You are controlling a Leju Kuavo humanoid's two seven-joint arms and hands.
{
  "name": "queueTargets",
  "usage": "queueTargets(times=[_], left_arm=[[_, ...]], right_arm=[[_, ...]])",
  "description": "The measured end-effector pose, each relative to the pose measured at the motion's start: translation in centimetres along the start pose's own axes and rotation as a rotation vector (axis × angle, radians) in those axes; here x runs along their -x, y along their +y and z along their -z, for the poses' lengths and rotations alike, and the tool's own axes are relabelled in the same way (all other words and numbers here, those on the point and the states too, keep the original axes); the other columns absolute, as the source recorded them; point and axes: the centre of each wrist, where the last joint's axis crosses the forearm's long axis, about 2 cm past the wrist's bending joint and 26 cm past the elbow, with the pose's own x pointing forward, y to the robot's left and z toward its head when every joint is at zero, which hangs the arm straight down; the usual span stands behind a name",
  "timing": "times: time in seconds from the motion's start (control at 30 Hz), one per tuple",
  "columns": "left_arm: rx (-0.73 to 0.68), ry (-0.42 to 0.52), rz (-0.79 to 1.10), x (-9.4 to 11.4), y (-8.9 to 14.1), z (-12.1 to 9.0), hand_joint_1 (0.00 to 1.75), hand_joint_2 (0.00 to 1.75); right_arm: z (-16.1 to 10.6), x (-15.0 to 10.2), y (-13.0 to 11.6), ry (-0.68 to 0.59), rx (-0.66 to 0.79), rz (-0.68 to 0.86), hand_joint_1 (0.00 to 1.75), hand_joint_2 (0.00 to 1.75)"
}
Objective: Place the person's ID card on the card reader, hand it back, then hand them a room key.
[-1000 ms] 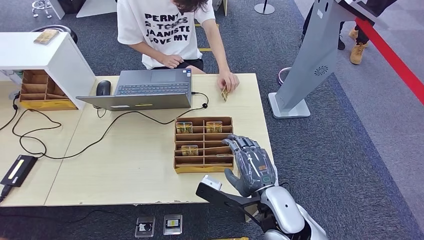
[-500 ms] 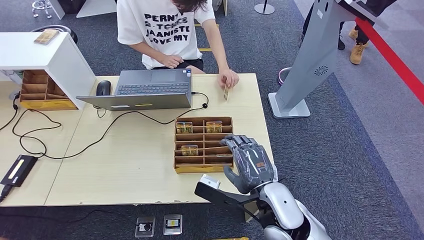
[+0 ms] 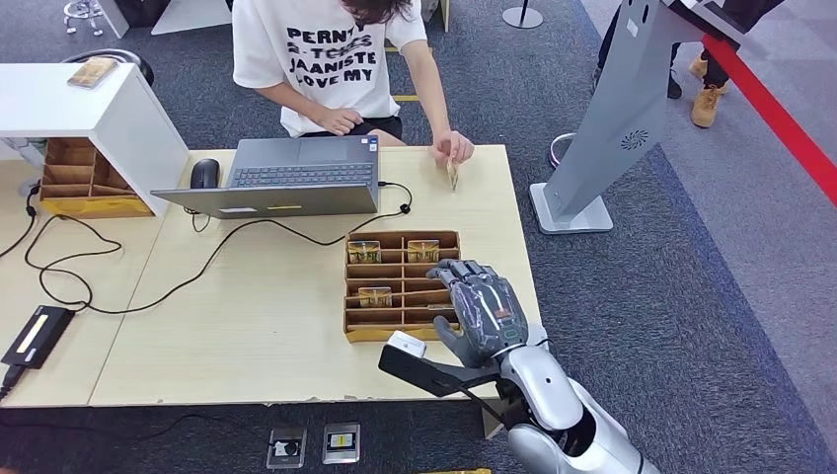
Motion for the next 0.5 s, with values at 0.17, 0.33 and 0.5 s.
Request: queueTargets(times=[0.17, 0.33, 0.5], left_arm=[[-0.003, 0.000, -0.002, 0.0, 0.0, 0.0, 0.00, 0.00], [-0.005, 0.001, -0.006, 0.0, 0.0, 0.0, 0.00, 0.00], [-0.006, 0.002, -0.006, 0.0, 0.0, 0.0, 0.00, 0.00]], right_arm=[[0.5, 0.2, 0.9, 0.010, -0.032, -0.015, 0.65, 1.75], [1.0, 0.4, 1.6, 0.017, -0.056, -0.034, 0.68, 1.75], [1.2, 0.6, 1.9, 0.030, -0.070, -0.052, 0.69, 1.75]])
